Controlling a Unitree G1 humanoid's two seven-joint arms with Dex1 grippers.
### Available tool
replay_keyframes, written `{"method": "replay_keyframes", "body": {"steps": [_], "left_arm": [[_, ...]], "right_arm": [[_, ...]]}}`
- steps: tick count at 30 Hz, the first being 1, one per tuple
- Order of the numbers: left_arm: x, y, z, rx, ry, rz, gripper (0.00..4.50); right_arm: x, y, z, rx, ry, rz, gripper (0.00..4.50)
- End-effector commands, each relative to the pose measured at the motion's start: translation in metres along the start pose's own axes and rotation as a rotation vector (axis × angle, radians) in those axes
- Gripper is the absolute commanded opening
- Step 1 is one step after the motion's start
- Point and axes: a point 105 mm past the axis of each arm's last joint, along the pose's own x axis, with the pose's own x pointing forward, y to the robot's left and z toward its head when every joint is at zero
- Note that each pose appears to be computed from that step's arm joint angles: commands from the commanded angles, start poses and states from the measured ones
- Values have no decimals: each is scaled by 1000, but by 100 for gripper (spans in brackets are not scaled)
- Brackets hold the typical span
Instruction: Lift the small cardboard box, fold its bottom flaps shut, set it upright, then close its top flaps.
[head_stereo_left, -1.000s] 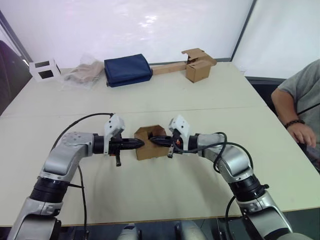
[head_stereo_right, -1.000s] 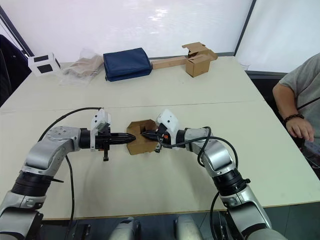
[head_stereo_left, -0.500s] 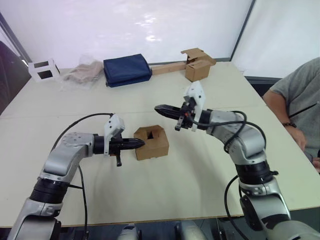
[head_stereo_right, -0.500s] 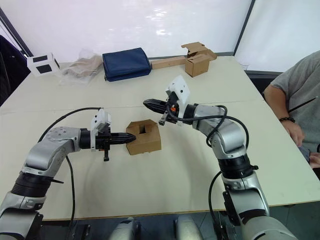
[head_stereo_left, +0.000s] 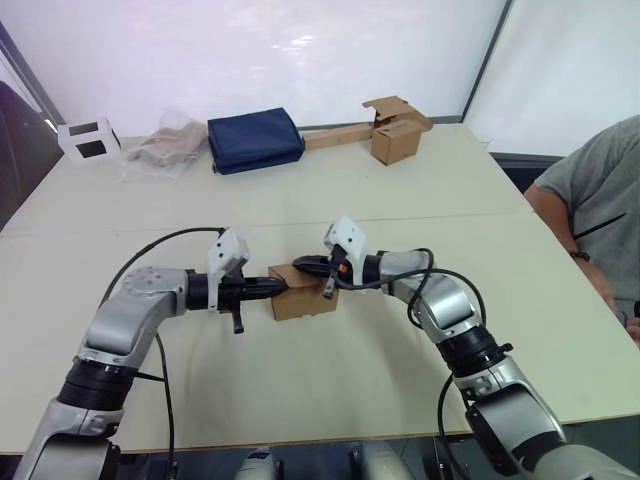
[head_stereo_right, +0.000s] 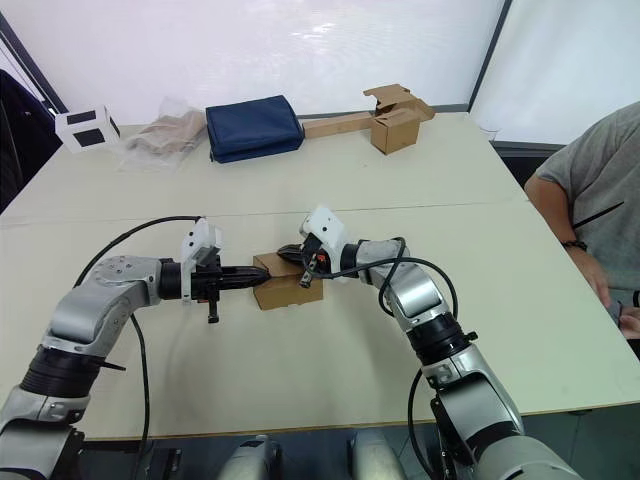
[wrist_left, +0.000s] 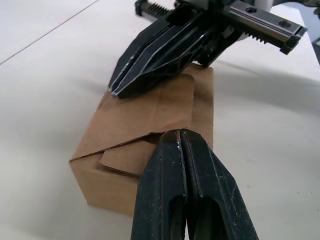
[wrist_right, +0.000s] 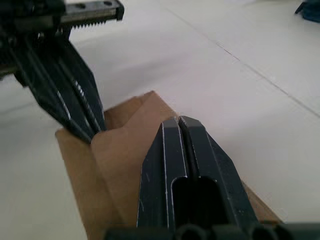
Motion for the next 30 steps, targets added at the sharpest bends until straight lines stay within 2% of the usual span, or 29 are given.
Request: {"method": "replay_keyframes", "body": {"steps": [1,4,7,12,22,30], "left_arm": [[-13,-1,9,17,-18,1,7],[-24,2,13,8,-19,5,7],[-33,14,34,0,-86,35,7],[-12,28,45,27,-116,47,7],[27,33,28,0,-101,-1,7],[29,31,26,15,-90,-24,7]], "right_arm": [[0,5,-3,-38,15,6,0],[0,6,-6,-50,30,0,0],[-3,7,-2,-49,18,-1,0],[-8,15,8,-29,-19,27,0],[-23,32,22,9,-37,58,0],[-28,39,14,83,18,63,0]]}}
